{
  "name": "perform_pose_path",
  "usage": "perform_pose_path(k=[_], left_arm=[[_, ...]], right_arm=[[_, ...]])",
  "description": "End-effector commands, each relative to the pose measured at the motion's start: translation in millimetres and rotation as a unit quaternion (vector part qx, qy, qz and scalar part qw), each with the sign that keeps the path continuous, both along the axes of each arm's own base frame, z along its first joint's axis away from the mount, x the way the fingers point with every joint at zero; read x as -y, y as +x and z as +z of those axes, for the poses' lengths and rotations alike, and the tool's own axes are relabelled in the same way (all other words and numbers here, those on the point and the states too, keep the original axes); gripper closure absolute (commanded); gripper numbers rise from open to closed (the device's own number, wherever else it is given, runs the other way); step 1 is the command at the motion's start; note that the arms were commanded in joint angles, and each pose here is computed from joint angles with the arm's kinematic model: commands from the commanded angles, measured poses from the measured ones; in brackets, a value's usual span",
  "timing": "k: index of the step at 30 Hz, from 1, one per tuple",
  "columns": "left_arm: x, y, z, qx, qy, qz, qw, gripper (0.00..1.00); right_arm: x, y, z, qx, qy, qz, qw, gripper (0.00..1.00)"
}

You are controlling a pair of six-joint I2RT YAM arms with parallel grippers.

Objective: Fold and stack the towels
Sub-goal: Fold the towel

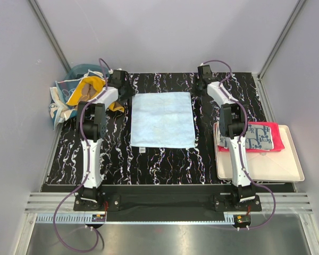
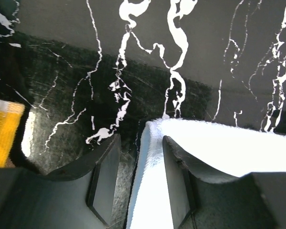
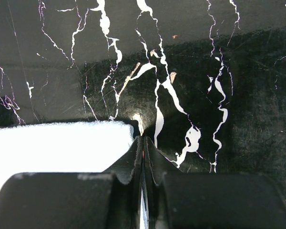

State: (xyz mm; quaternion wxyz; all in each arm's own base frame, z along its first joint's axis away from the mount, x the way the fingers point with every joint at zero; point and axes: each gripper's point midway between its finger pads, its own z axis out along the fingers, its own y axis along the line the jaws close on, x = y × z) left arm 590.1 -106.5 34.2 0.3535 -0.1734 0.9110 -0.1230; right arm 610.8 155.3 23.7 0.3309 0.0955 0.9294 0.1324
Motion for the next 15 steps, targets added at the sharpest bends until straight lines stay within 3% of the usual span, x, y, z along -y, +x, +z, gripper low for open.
perform_pose_path(k=[1,9,15], left_arm=[[7,13,21,0.036,-0.019,-0.013,0.999,0.55],[15,18,30,0.056,-0.042,-0.022,0.997,0.55],[16,18,28,0.053,-0.04,-0.025,0.997,0.56]], right_arm=[[-2,15,21,0.031,0.016,-0.001,0.999,0.92],[-6,16,30,0.041,0.026,0.002,0.999,0.89],[-11,18,47,0.065,0.048,0.001,0.997,0.73]])
